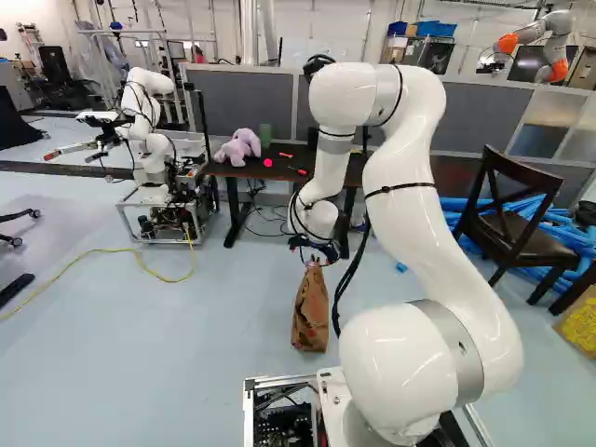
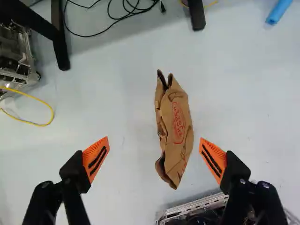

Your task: Pick up the bag on the ground and place it on the table

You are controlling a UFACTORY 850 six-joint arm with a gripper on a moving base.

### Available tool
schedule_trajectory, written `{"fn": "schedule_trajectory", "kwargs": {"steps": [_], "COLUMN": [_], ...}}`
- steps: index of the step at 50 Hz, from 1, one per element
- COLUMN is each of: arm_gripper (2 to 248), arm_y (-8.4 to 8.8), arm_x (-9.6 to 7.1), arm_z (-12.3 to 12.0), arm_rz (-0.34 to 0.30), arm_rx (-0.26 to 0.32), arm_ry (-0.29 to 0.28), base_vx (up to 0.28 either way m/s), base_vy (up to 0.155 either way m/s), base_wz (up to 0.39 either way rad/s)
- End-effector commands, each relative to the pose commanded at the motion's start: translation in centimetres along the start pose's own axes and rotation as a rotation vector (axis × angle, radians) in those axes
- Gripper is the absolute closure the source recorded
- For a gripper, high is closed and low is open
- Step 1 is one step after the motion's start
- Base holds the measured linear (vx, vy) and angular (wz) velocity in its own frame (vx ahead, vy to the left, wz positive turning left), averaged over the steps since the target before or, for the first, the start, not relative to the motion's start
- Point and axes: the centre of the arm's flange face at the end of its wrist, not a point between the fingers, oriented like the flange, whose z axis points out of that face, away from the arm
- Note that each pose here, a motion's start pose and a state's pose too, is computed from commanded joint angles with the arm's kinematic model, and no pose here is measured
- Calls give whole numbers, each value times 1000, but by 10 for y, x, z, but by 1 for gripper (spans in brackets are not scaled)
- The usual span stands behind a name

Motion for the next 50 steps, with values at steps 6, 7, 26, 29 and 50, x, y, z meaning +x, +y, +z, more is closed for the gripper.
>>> {"fn": "schedule_trajectory", "kwargs": {"steps": [6,7,26,29,50], "arm_gripper": [3,3,3,3,3], "arm_y": [0,1,1,1,1], "arm_x": [-2,-2,-6,-6,-9], "arm_z": [8,10,38,43,76], "arm_rz": [8,8,9,9,9], "arm_rx": [-5,-6,-19,-21,-40], "arm_ry": [-9,-10,-33,-37,-78], "base_vx": [0,0,0,0,0], "base_vy": [0,0,0,0,0], "base_wz": [0,0,0,0,0]}}
